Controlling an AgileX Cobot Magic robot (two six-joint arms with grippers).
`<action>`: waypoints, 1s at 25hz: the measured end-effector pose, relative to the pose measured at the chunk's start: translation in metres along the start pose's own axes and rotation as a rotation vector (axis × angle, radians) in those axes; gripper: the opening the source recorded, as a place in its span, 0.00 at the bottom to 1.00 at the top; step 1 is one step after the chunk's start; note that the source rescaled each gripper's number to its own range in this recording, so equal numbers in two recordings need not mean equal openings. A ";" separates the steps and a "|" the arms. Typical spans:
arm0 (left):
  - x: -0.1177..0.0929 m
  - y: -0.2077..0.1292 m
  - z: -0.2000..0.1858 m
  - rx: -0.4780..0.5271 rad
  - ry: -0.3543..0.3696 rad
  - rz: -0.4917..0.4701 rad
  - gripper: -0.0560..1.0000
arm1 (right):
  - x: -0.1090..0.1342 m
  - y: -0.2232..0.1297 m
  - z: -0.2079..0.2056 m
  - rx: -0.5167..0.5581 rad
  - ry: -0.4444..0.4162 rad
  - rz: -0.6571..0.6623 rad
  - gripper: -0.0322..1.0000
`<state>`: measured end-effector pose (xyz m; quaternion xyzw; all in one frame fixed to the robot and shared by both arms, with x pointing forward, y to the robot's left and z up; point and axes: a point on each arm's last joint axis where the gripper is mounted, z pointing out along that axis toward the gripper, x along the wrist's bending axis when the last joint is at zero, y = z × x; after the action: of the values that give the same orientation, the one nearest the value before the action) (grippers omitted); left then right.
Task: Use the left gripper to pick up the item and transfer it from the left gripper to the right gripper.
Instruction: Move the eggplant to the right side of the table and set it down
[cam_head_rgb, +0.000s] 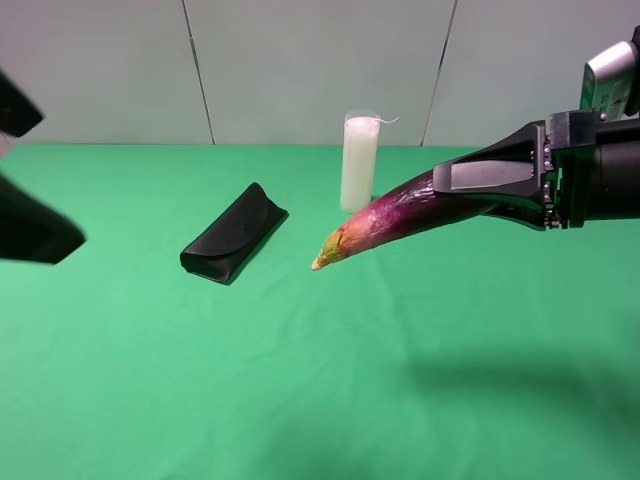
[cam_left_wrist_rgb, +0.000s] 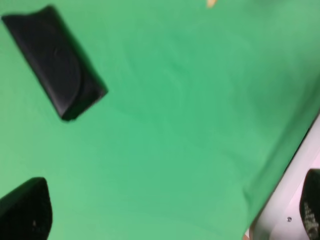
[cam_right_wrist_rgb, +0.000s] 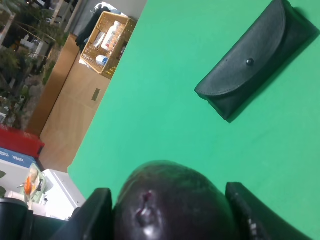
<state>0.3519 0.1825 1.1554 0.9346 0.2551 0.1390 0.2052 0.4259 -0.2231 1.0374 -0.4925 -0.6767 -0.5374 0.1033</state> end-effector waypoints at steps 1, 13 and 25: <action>-0.002 -0.009 0.000 0.002 0.002 -0.013 1.00 | 0.000 0.000 0.000 0.000 0.000 0.000 0.03; -0.024 -0.118 0.004 -0.066 0.015 -0.173 0.98 | 0.000 0.000 0.000 0.000 -0.001 -0.001 0.03; -0.039 -0.176 0.037 -0.202 0.024 -0.236 0.98 | -0.002 -0.002 0.000 0.027 -0.018 0.024 0.03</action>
<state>0.2596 0.2884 1.0370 0.8710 0.3501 0.1500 0.3102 0.4248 -0.2239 1.0347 -0.5040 -0.6789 -0.5224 0.1101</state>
